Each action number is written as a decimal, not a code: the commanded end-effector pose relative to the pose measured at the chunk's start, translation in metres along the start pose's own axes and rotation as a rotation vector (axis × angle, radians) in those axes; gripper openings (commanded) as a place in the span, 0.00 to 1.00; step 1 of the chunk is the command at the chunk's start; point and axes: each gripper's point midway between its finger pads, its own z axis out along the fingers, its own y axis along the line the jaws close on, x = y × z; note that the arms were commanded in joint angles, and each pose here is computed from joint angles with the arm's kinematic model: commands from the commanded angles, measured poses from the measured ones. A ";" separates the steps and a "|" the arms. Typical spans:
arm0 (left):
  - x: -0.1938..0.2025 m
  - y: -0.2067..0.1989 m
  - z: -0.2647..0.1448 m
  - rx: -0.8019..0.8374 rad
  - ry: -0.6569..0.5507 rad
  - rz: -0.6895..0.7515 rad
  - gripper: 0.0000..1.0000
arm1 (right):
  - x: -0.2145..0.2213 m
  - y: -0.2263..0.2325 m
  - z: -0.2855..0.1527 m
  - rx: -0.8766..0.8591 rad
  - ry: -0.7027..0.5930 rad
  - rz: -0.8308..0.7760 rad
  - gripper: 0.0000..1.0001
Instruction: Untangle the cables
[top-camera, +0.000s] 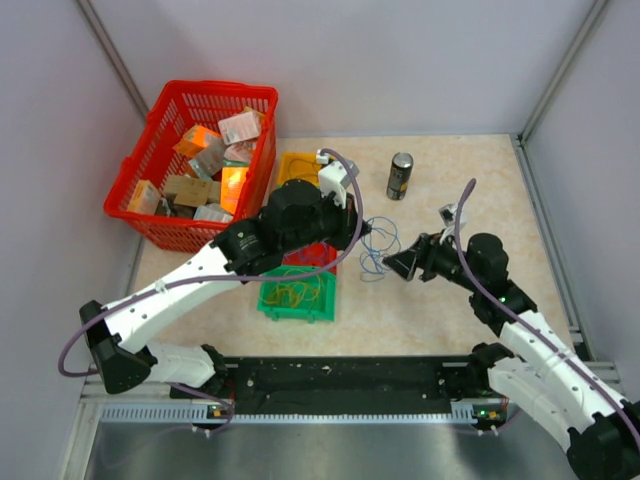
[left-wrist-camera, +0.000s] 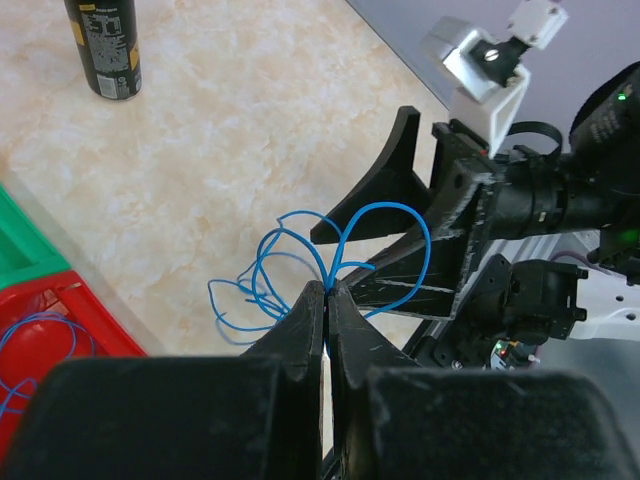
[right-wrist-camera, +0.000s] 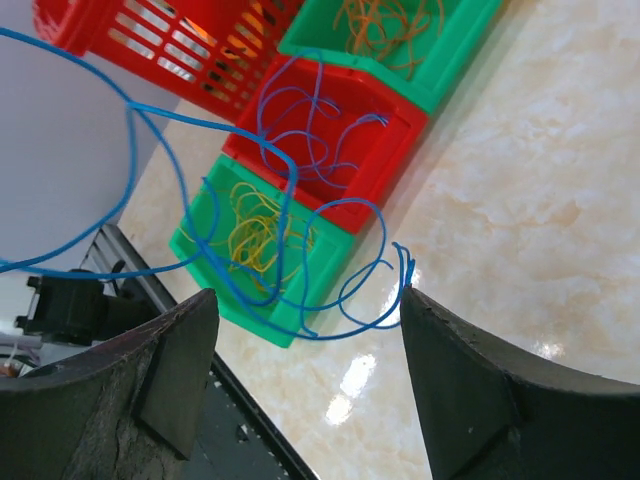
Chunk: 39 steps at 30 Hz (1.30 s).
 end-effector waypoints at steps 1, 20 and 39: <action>-0.024 -0.016 -0.001 0.066 -0.057 -0.011 0.00 | -0.036 0.033 -0.015 -0.088 -0.134 -0.057 0.73; 0.028 0.018 0.020 -0.064 0.066 -0.086 0.00 | -0.057 -0.024 -0.029 0.331 -0.137 -0.009 0.00; 0.137 0.068 0.071 -0.174 0.317 -0.149 0.27 | -0.178 0.114 -0.169 0.131 -0.575 -0.165 0.00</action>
